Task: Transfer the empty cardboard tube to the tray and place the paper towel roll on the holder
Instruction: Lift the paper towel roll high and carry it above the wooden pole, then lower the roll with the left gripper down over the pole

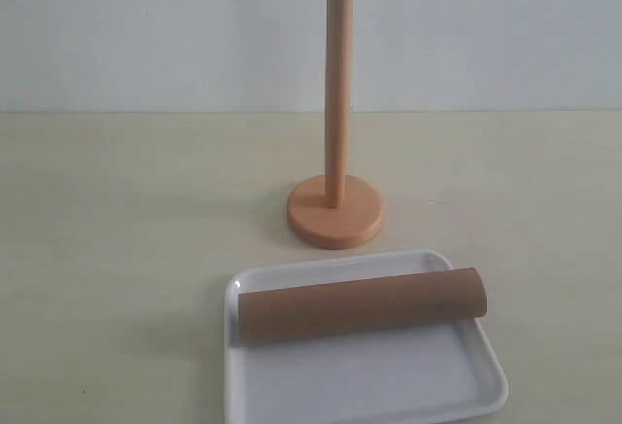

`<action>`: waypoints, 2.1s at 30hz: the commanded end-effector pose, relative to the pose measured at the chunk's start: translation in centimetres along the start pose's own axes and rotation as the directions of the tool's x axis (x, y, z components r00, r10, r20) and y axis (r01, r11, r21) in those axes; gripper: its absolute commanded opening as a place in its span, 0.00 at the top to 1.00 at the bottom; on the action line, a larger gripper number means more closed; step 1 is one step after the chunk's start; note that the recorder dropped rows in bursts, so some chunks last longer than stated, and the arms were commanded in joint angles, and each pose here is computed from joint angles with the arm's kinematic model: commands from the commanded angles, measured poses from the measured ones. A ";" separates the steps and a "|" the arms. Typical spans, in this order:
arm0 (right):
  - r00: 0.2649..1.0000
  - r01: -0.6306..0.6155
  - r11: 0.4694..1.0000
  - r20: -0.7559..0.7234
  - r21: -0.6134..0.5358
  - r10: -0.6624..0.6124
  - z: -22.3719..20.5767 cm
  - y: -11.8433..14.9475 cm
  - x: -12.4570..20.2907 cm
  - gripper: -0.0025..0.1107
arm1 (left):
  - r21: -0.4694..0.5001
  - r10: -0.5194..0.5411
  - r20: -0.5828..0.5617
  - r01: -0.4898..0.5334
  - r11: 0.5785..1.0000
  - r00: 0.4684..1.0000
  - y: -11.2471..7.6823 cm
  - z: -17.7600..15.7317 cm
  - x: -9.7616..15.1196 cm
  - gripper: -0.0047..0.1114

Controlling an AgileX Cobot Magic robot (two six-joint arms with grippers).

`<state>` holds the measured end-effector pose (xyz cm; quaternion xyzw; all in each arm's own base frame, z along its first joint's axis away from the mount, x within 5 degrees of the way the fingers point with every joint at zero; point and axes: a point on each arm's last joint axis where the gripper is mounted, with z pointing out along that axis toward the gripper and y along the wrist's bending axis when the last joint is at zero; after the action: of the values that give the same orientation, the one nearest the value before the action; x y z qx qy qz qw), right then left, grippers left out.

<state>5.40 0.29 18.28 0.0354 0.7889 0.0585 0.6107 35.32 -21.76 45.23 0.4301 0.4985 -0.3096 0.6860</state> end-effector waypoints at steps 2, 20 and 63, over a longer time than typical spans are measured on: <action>1.000 0.008 1.000 0.015 0.005 -0.008 0.0 0.0 -0.1 0.98 | -0.022 0.025 0.029 -0.024 0.999 0.999 0.2 0.2 -0.2 0.92; 1.000 0.008 1.000 0.015 0.005 -0.008 0.0 0.0 -0.1 0.98 | 0.005 -0.112 -0.104 0.113 0.994 0.988 0.6 1.8 5.1 0.92; 1.000 0.008 1.000 0.015 0.005 -0.008 0.0 0.0 -0.1 0.98 | -0.034 -0.239 -0.186 0.237 0.971 0.953 -0.4 0.1 12.4 0.92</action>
<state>5.40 0.29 18.28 0.0354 0.7889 0.0585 0.6107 39.14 -22.01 33.51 0.3915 0.6146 -0.3397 0.5946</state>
